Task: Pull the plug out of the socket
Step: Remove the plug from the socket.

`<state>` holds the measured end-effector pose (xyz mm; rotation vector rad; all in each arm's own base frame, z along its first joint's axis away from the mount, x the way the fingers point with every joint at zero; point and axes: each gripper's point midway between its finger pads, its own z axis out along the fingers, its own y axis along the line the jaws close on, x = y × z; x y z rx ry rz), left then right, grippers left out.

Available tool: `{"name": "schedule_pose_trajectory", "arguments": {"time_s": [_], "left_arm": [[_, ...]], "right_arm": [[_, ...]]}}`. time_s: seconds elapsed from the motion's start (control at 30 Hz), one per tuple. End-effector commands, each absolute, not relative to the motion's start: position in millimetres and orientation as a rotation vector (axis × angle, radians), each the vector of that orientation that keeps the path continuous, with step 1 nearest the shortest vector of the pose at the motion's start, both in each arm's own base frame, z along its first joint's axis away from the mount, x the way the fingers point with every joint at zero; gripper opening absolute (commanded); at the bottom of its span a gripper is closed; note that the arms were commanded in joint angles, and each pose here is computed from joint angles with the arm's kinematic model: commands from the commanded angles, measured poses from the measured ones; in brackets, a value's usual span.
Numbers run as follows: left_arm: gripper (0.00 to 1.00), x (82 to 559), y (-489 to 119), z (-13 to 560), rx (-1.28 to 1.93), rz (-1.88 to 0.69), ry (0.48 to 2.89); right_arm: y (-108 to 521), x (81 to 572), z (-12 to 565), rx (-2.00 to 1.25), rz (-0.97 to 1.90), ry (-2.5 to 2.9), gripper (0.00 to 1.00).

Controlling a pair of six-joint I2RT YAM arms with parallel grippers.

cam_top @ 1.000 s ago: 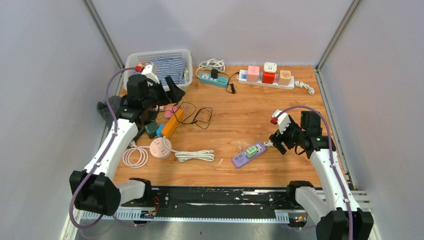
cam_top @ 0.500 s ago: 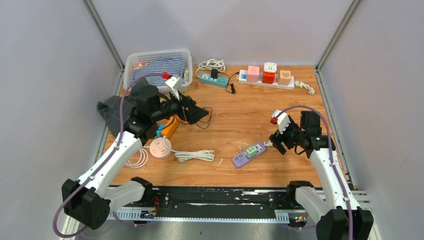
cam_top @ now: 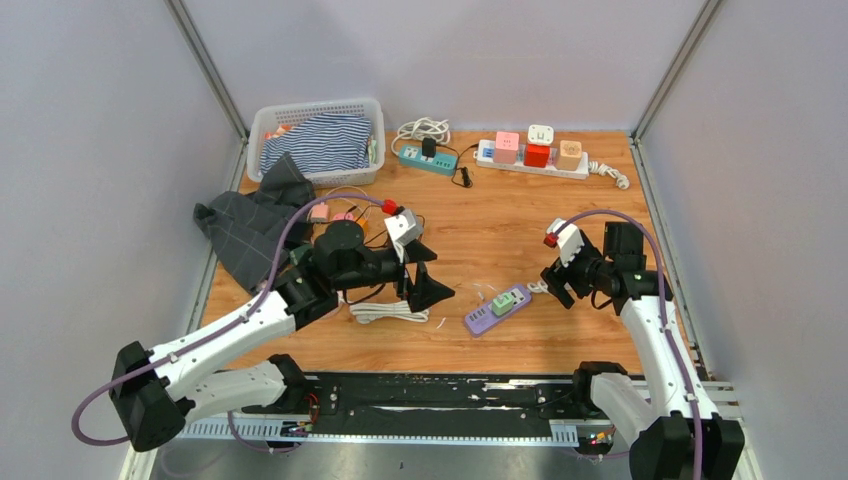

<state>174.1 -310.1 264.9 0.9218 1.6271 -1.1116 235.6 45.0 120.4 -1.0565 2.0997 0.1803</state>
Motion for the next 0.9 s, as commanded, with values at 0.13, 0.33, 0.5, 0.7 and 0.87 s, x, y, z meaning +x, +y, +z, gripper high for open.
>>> {"name": "schedule_pose_trajectory", "arguments": {"time_s": [0.13, 0.33, 0.5, 0.7, 0.87], "left_arm": [[1.00, 190, -323, 216, 0.792, -0.901, 1.687], [1.00, 184, -342, 187, 0.767, -0.846, 1.744], [1.00, 176, -363, 151, 0.829, -0.775, 1.807], [1.00, 173, -371, 119, 0.889, -0.558, 1.806], [1.00, 170, -361, 122, 0.831, -0.497, 1.753]], "right_arm": [[41, 229, 113, -1.029, 0.203, 2.144, 0.80], [39, 229, 112, -1.020, 0.203, 2.149, 0.80], [39, 229, 113, -1.016, 0.207, 2.148, 0.80], [40, 228, 113, -1.015, 0.217, 2.147, 0.80], [39, 228, 110, -1.014, 0.223, 2.159, 0.80]]}}
